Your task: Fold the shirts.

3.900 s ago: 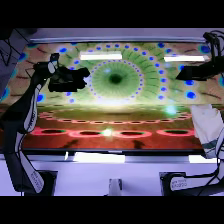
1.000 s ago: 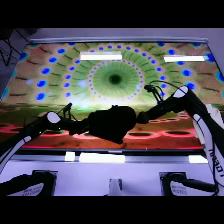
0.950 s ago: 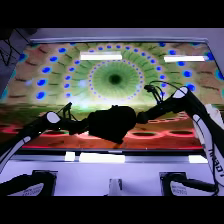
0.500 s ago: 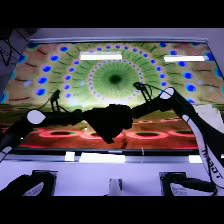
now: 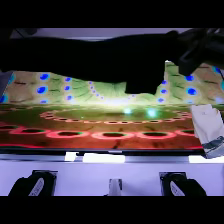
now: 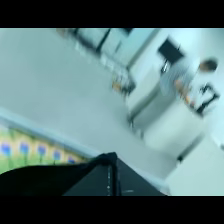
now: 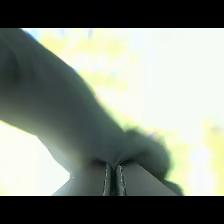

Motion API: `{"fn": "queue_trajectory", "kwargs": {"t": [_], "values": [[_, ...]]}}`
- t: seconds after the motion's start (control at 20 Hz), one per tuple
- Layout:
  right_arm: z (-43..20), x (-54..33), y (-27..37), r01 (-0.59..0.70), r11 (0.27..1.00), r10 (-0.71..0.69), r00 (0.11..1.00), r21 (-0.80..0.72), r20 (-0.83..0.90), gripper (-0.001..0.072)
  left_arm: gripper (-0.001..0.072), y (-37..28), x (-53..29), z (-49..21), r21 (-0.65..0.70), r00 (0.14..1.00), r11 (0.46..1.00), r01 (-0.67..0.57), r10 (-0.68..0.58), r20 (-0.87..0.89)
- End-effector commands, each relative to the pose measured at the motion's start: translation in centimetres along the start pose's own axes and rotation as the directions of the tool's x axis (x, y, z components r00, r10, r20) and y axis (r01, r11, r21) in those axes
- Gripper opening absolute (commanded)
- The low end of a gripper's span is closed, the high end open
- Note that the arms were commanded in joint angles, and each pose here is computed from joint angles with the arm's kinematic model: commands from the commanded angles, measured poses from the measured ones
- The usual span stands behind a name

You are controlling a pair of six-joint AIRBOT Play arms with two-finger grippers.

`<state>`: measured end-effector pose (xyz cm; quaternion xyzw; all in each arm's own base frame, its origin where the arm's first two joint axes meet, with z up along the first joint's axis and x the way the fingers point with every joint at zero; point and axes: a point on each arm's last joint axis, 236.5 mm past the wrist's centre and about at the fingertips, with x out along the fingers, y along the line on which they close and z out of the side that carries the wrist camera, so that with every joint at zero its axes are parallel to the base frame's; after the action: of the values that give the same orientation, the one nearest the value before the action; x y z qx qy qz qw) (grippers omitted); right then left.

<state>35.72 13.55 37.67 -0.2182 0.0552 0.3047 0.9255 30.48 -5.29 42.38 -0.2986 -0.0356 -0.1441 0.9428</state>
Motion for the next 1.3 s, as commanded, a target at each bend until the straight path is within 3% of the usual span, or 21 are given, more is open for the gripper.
{"fn": "queue_trajectory", "kwargs": {"t": [0.0,0.2,0.4,0.6,0.7,0.75,0.85,0.95,1.1,1.25], "values": [[4.0,-7.0,0.5,0.108,0.991,-0.104,0.993,-0.079,0.056,0.0024,0.0033,-3.6,-4.2,4.7,0.070,0.990,0.997,0.034,-0.043,0.135],[-4.3,-6.8,3.3,-0.030,1.000,0.030,0.962,0.004,-0.271,0.0024,0.0033,-0.5,-3.6,-0.6,0.143,0.994,0.988,-0.060,0.071,-0.077],[-16.1,-3.2,7.3,-0.194,0.960,0.273,0.802,0.201,-0.531,0.0025,0.0035,6.9,-2.5,-11.5,0.081,0.905,0.981,-0.176,0.194,-0.379],[-25.6,4.9,7.2,-0.063,0.920,0.283,0.791,0.388,-0.542,0.0025,0.0035,14.3,-3.0,-23.6,-0.074,0.794,0.944,-0.322,0.227,-0.563],[-29.0,8.2,8.4,0.005,0.834,0.342,0.779,0.551,-0.525,0.0025,0.0035,16.1,-3.6,-27.5,-0.184,0.772,0.905,-0.384,0.205,-0.601],[-30.0,9.3,9.6,0.010,0.776,0.400,0.765,0.630,-0.505,0.0056,0.0035,16.5,-4.0,-28.9,-0.223,0.765,0.886,-0.406,0.196,-0.614],[-29.5,10.9,11.5,-0.036,0.688,0.484,0.768,0.725,-0.420,0.0435,0.0035,16.9,-4.6,-30.0,-0.222,0.748,0.881,-0.418,0.195,-0.634],[-27.6,10.4,12.1,-0.137,0.700,0.529,0.759,0.701,-0.380,0.0599,0.0035,16.7,-4.5,-29.6,-0.193,0.755,0.900,-0.390,0.193,-0.627],[-27.5,7.8,11.3,-0.175,0.777,0.537,0.685,0.605,-0.493,0.0603,0.0036,16.6,-4.3,-29.3,-0.185,0.759,0.906,-0.381,0.192,-0.622],[-31.6,6.1,13.8,-0.140,0.733,0.613,0.562,0.666,-0.556,0.0602,0.0036,16.6,-4.4,-29.4,-0.186,0.758,0.906,-0.382,0.191,-0.624]]}}
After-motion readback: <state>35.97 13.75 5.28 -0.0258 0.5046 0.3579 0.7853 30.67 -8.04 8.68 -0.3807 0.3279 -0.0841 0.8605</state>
